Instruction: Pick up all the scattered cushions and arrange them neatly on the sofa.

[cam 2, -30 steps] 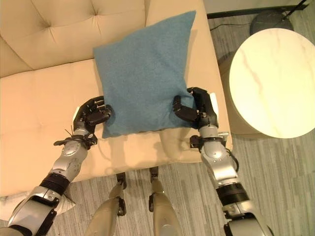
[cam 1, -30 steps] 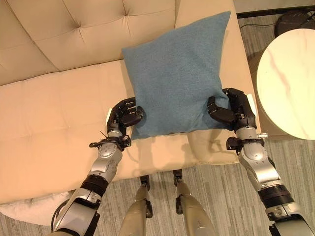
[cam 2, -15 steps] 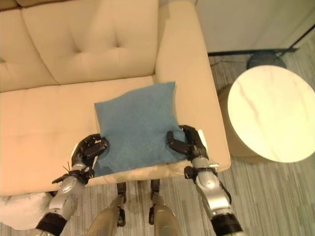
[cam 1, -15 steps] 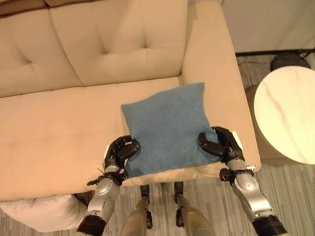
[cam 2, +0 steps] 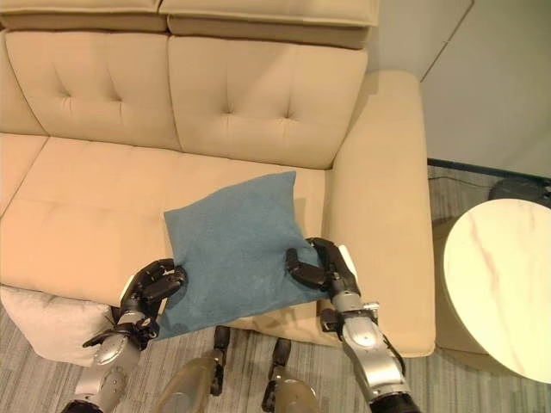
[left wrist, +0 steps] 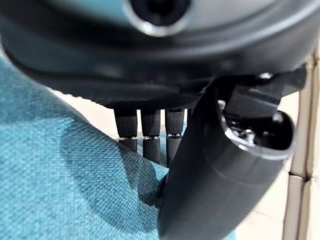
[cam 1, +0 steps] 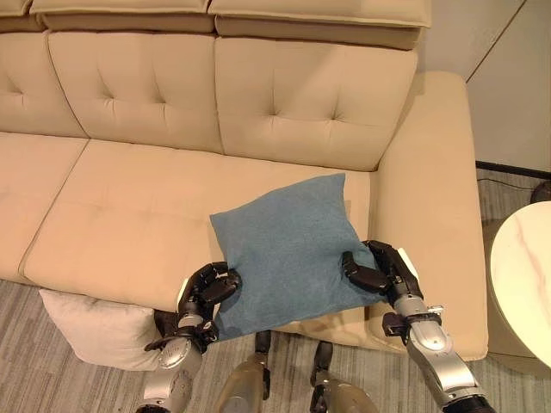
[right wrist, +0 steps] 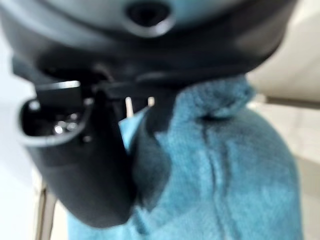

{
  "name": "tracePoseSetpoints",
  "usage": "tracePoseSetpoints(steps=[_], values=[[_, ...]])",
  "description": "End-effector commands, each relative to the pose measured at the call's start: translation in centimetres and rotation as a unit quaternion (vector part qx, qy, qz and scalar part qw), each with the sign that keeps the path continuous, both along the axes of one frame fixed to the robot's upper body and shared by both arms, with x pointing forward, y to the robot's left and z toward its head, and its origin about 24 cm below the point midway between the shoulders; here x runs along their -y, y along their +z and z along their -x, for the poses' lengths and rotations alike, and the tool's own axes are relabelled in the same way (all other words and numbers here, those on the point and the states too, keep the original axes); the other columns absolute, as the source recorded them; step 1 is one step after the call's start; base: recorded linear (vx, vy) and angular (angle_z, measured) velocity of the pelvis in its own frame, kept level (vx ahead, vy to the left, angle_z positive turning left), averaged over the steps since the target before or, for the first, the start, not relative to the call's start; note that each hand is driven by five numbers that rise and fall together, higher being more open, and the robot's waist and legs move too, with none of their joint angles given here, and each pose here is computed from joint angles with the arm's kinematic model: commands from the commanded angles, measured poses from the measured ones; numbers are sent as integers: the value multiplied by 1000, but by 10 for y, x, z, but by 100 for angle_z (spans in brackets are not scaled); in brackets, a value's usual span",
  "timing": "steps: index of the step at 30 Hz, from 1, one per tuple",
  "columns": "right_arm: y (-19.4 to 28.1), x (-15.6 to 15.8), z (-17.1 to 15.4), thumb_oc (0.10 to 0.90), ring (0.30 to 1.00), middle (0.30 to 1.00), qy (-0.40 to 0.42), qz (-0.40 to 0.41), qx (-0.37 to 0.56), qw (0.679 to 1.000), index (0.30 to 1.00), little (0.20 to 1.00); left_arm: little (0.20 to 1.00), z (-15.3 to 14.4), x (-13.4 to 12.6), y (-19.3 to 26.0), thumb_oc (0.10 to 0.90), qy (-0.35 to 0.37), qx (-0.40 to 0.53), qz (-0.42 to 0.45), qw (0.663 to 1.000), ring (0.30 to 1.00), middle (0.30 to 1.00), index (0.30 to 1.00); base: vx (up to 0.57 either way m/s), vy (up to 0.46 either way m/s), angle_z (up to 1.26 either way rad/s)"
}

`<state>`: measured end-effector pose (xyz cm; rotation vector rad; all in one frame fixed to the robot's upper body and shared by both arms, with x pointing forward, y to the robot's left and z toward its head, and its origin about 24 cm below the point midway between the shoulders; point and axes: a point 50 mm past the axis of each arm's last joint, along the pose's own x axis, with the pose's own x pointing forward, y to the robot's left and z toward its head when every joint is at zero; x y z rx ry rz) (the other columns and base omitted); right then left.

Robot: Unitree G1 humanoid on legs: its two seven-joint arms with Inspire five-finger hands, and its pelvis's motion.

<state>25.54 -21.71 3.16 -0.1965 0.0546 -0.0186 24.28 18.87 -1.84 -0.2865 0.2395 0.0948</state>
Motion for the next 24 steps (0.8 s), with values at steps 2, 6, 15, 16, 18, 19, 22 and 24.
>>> tracePoseSetpoints(steps=[2, 6, 15, 16, 18, 19, 22, 24], values=[[62, -37, -7, 400, 300, 300, 77, -25, 169, 982, 300, 300, 300, -18, 32, 73, 400, -99, 195, -1, 976, 300, 300, 300, 241, 250, -6], [57, -46, -10, 400, 300, 300, 90, -22, 157, 983, 300, 300, 300, -19, 30, 76, 400, -106, 198, -20, 974, 300, 300, 300, 119, 246, -12], [60, -58, -19, 400, 300, 300, 101, -14, 164, 981, 300, 300, 300, -20, 27, 81, 400, -100, 209, -36, 972, 300, 300, 300, 49, 145, -35], [56, -56, -18, 400, 300, 300, 97, -14, 156, 983, 300, 300, 300, -20, 28, 81, 400, -107, 210, -36, 971, 300, 300, 300, 89, 21, -2], [57, -54, -18, 400, 300, 300, 90, -8, 158, 983, 300, 300, 300, -21, 31, 80, 400, -109, 209, -37, 971, 300, 300, 300, 53, -21, 2], [58, -53, -19, 400, 300, 300, 87, -1, 160, 983, 300, 300, 300, -22, 31, 82, 400, -104, 215, -33, 971, 300, 300, 300, 20, -36, 28], [56, -50, -19, 400, 300, 300, 78, 0, 158, 984, 300, 300, 300, -21, 33, 82, 400, -100, 214, -31, 971, 300, 300, 300, 84, -54, 26], [54, -50, -17, 400, 300, 300, 79, 4, 153, 985, 300, 300, 300, -20, 33, 81, 400, -97, 214, -30, 972, 300, 300, 300, 85, -31, 12]])
